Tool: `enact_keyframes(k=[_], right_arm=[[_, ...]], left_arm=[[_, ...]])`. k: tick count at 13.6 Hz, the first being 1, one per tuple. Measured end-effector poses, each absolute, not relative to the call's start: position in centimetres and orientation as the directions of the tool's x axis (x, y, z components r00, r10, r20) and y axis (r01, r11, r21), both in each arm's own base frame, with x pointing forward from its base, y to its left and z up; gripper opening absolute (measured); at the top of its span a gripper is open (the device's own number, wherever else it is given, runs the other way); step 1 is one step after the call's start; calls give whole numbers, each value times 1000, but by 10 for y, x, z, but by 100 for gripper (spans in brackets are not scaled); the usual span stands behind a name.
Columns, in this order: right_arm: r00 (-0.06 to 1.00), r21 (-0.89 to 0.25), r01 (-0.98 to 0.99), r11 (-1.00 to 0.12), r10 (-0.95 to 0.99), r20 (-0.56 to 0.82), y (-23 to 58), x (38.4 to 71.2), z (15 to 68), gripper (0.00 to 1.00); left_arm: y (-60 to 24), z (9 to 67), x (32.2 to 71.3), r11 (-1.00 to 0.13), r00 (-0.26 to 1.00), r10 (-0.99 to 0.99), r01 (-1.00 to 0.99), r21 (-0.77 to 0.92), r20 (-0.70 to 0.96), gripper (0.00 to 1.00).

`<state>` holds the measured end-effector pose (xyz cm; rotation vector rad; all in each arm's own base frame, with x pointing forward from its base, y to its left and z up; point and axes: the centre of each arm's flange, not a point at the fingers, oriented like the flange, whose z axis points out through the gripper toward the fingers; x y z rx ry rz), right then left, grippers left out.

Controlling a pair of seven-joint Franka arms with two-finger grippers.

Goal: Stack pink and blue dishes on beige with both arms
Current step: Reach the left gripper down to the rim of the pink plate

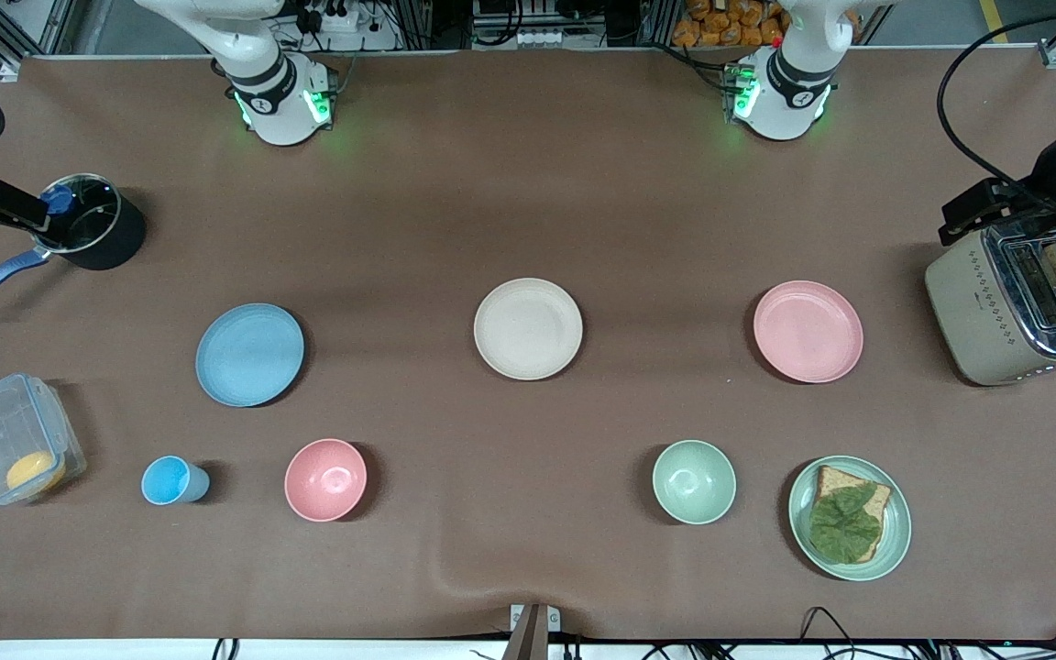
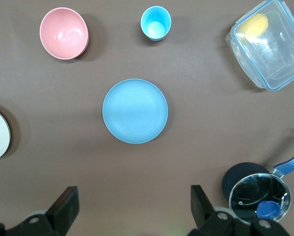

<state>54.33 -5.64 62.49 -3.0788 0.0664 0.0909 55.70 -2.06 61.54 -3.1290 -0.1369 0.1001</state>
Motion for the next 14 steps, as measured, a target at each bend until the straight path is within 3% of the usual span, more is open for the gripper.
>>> enact_keyframes(k=[6, 14], right_arm=[[997, -59, -45, -997, -41, -61, -56, 544, 624, 100], [996, -60, -42, -997, -38, -75, -56, 545, 619, 100]], left_arm=[[39, 469, 577, -985, 977, 171, 171, -12, -125, 100], [52, 294, 525, -982, 982, 187, 187, -3, -17, 100]])
